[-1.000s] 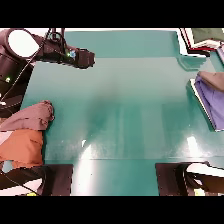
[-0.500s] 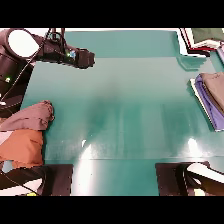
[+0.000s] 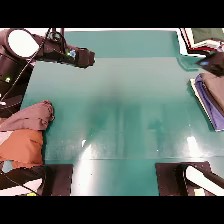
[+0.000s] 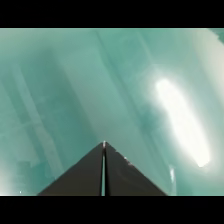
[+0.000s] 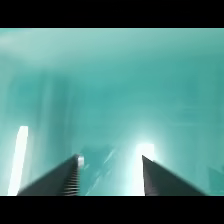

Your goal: Fold the shirts.

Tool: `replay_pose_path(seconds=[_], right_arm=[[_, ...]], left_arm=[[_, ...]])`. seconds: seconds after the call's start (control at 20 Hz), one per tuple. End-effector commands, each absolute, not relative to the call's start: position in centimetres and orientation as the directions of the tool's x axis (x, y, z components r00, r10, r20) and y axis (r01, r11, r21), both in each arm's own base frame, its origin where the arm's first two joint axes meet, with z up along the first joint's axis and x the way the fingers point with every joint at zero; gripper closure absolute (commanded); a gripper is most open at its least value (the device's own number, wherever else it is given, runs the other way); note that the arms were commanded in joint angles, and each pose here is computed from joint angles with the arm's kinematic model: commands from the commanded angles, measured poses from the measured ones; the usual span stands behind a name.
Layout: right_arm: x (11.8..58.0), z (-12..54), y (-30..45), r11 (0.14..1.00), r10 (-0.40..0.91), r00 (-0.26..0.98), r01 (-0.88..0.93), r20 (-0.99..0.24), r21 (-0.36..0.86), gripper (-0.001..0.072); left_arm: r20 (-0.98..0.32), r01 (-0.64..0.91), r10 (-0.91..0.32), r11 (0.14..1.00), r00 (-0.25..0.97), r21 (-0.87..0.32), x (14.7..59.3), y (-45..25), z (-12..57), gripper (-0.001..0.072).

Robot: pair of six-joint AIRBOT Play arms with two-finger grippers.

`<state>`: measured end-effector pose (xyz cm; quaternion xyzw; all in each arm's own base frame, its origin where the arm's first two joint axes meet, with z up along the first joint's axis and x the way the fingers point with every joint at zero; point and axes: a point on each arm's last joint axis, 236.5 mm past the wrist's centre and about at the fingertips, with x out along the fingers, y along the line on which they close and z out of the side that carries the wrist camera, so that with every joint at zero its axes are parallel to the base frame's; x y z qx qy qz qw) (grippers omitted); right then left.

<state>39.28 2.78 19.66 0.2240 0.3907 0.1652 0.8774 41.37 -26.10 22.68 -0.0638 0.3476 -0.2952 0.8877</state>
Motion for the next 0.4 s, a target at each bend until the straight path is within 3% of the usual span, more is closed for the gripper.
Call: replay_pose_path(seconds=[0.0,0.1,0.35], right_arm=[[37.4,20.4,13.6,0.776,0.627,0.515,-0.347,-0.584,0.527,0.0458],[36.1,20.6,17.4,0.738,0.675,0.461,-0.426,-0.576,0.524,0.0694],[34.9,21.1,21.1,0.695,0.717,0.423,-0.499,-0.555,0.517,0.0696]], left_arm=[[-0.545,0.480,-0.573,0.817,0.613,-0.319,42.0,-26.2,23.5,0.0679],[-0.527,0.480,-0.574,0.817,0.627,-0.320,42.4,-26.2,23.9,0.0678],[-0.493,0.481,-0.577,0.816,0.651,-0.320,43.0,-26.3,24.7,0.0678]])
